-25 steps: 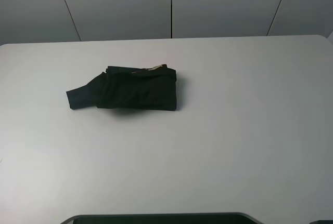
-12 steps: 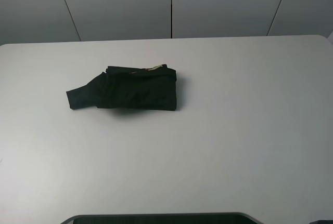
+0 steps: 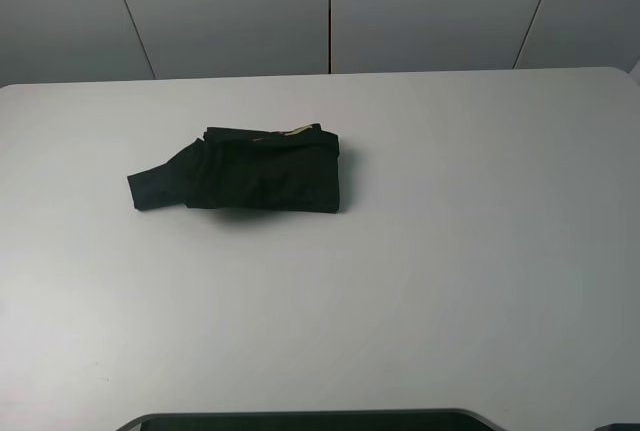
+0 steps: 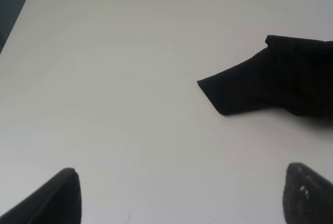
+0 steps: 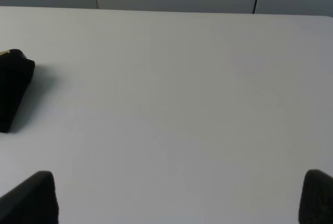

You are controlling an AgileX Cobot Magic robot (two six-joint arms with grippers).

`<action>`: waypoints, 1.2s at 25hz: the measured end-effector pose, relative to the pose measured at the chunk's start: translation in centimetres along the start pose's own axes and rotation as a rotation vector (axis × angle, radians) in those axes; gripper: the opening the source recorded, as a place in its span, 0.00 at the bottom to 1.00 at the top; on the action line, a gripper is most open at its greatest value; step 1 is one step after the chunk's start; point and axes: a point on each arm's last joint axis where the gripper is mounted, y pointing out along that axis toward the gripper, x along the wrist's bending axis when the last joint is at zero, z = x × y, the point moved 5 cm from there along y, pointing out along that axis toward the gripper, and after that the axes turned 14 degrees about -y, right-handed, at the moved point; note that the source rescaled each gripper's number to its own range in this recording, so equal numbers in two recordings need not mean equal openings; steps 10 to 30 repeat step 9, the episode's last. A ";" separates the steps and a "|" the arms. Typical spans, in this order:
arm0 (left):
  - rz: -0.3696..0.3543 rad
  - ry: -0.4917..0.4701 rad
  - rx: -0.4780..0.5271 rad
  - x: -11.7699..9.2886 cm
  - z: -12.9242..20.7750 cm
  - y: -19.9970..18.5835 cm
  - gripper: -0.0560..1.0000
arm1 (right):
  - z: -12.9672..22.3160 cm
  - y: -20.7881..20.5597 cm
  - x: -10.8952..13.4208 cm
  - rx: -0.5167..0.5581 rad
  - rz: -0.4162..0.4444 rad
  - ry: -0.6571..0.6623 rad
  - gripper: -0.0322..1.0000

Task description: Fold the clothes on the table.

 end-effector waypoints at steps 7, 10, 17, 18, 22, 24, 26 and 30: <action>0.000 0.000 0.000 0.0 0.0 0.0 1.00 | 0.0 0.0 0.0 0.000 0.000 0.000 1.00; 0.000 0.000 0.000 0.0 0.0 0.0 1.00 | 0.0 0.0 0.0 0.000 0.000 0.000 1.00; 0.000 0.000 0.000 0.0 0.0 0.0 1.00 | 0.0 0.0 0.0 0.000 0.000 0.000 1.00; 0.000 0.000 0.000 0.0 0.0 0.0 1.00 | 0.0 0.0 0.0 0.000 0.000 0.000 1.00; 0.000 0.000 0.000 0.0 0.0 0.0 1.00 | 0.0 0.0 0.0 0.000 0.000 0.000 1.00; 0.000 0.000 0.000 0.0 0.0 0.0 1.00 | 0.0 0.0 0.0 0.000 0.000 0.000 1.00; 0.000 0.000 0.000 0.0 0.0 0.0 1.00 | 0.0 0.0 0.0 0.000 0.000 0.000 1.00; 0.000 0.000 0.000 0.0 0.0 0.0 1.00 | 0.0 0.0 0.0 0.000 0.000 0.000 1.00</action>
